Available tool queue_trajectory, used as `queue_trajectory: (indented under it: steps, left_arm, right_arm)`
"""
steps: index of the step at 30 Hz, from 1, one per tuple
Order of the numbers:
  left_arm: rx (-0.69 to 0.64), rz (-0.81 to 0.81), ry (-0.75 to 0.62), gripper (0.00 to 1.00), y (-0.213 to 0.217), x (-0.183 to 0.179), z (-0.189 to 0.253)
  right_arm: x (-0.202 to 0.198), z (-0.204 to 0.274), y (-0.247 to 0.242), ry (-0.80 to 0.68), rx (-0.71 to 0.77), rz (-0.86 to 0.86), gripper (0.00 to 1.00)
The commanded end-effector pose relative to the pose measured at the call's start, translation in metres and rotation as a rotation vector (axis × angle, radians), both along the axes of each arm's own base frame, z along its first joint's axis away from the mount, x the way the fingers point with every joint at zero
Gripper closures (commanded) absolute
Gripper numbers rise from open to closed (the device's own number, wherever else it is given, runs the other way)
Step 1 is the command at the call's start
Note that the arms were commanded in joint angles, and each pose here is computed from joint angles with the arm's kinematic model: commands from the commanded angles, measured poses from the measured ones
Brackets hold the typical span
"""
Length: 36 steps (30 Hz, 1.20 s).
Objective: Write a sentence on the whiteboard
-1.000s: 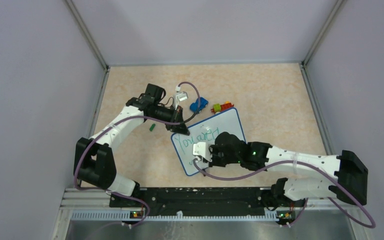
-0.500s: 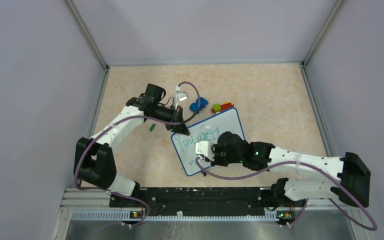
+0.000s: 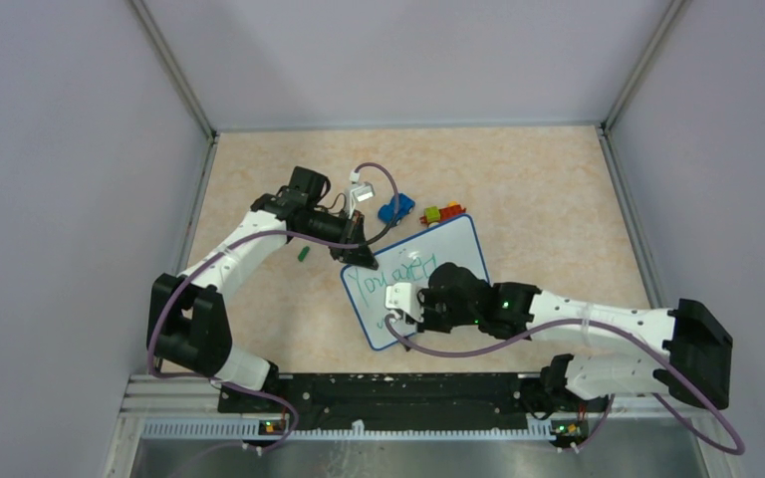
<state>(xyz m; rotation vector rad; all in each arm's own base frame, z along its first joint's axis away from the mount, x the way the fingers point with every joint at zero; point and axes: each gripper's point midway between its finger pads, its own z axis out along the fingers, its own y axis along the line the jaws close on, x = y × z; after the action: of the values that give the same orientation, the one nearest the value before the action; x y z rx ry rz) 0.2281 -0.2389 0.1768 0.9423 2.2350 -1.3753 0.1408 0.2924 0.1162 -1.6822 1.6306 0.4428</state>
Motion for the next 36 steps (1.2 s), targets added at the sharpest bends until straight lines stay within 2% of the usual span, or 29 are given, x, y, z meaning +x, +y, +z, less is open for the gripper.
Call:
queue_trajectory:
  steps: [1, 10, 22, 36]
  left_arm:
    - [0.016, 0.001, -0.011, 1.00, 0.000, 0.003, -0.007]
    - [0.016, 0.001, -0.009, 1.00, 0.000, 0.003, -0.007]
    - [0.015, 0.003, -0.008, 1.00, -0.001, 0.003, -0.006]
    - [0.017, 0.005, -0.008, 1.00, 0.000, 0.003, -0.007]
  right_arm:
    - [0.010, 0.010, 0.012, -0.025, 0.031, -0.011, 1.00]
    - [0.002, -0.008, 0.001, -0.008, -0.038, 0.013, 1.00]
    - [0.015, 0.009, -0.011, -0.053, -0.016, -0.044, 1.00]
    - [0.024, 0.030, -0.001, -0.062, 0.062, -0.088, 1.00]
